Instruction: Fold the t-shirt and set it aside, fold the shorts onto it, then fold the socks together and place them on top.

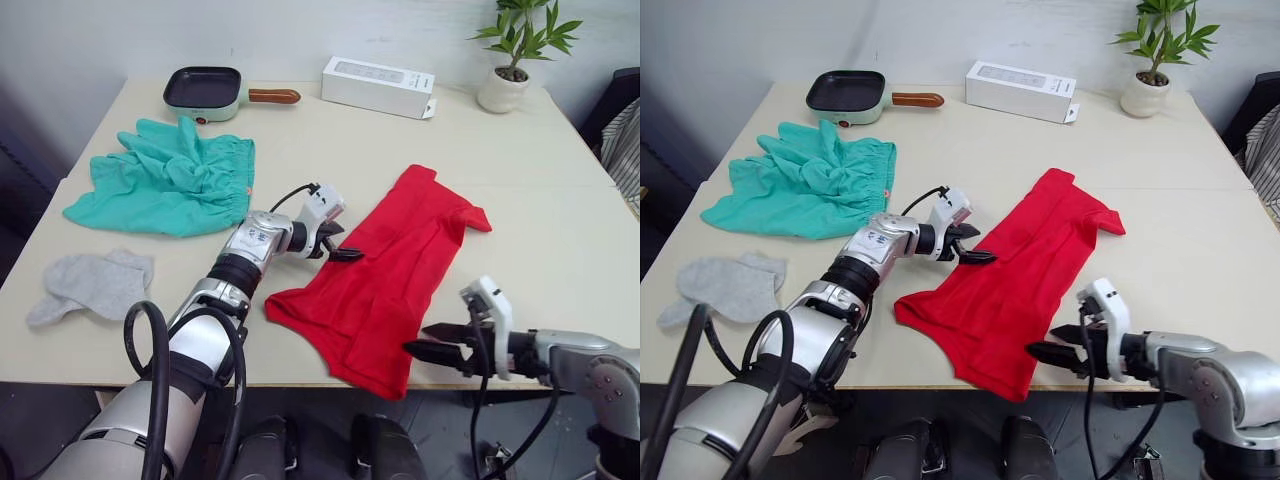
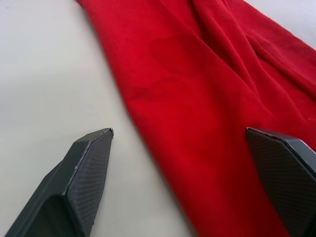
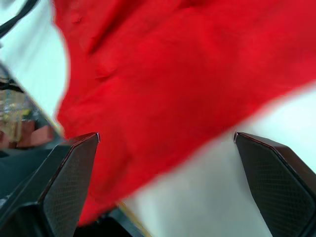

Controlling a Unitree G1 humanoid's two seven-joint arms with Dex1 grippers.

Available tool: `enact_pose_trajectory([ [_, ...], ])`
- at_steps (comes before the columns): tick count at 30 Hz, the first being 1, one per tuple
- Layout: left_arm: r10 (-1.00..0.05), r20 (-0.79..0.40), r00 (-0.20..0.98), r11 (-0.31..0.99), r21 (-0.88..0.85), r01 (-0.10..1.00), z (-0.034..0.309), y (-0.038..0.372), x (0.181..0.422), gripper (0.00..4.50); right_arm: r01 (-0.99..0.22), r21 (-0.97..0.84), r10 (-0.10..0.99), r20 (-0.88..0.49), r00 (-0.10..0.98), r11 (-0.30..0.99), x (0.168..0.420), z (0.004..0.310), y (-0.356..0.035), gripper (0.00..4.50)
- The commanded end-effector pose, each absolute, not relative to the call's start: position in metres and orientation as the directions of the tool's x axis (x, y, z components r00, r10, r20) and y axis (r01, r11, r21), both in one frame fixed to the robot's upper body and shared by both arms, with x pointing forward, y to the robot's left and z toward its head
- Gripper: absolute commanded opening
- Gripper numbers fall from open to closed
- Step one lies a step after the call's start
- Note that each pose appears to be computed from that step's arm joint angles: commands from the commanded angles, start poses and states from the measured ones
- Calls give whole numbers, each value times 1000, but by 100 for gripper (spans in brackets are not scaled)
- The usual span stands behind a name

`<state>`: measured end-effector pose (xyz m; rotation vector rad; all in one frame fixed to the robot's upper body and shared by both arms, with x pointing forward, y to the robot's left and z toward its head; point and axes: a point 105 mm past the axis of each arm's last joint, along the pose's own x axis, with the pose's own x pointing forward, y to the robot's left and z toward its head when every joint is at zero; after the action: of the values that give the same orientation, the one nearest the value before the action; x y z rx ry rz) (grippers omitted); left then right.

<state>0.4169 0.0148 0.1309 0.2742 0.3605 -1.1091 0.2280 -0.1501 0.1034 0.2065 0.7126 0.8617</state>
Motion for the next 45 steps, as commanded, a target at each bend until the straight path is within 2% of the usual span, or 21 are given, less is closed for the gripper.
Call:
enact_pose_trajectory([
  [1, -832, -414, 369, 385, 48, 922, 131, 5, 414, 431, -640, 438, 763, -499, 412, 631, 222, 97, -134, 407],
  [4, -836, -423, 349, 368, 39, 929, 127, 2, 412, 361, -635, 432, 758, -488, 433, 641, 229, 96, -130, 324],
  [13, -817, -405, 410, 432, 40, 901, 115, 8, 414, 72, -614, 407, 730, -480, 486, 676, 246, 95, -137, 5],
  [15, -816, -379, 437, 465, 21, 885, 115, 14, 416, 4, -613, 397, 723, -481, 495, 683, 248, 97, -142, 0],
  [23, -793, -217, 569, 597, -92, 797, 122, 48, 412, 1, -603, 311, 667, -497, 555, 734, 276, 109, -177, 0],
  [31, -647, -120, 753, 762, -114, 637, 132, 86, 396, 1, -664, 251, 685, -486, 543, 704, 311, 120, -184, 0],
  [37, -609, -123, 784, 793, -65, 605, 126, 96, 393, 1, -695, 240, 707, -475, 524, 677, 335, 119, -174, 0],
  [42, -617, -120, 778, 786, -43, 617, 128, 99, 400, 1, -715, 288, 742, -482, 466, 637, 332, 119, -168, 0],
  [45, -644, -144, 751, 760, -10, 650, 130, 103, 397, 67, -699, 302, 741, -461, 489, 649, 333, 124, -171, 0],
])
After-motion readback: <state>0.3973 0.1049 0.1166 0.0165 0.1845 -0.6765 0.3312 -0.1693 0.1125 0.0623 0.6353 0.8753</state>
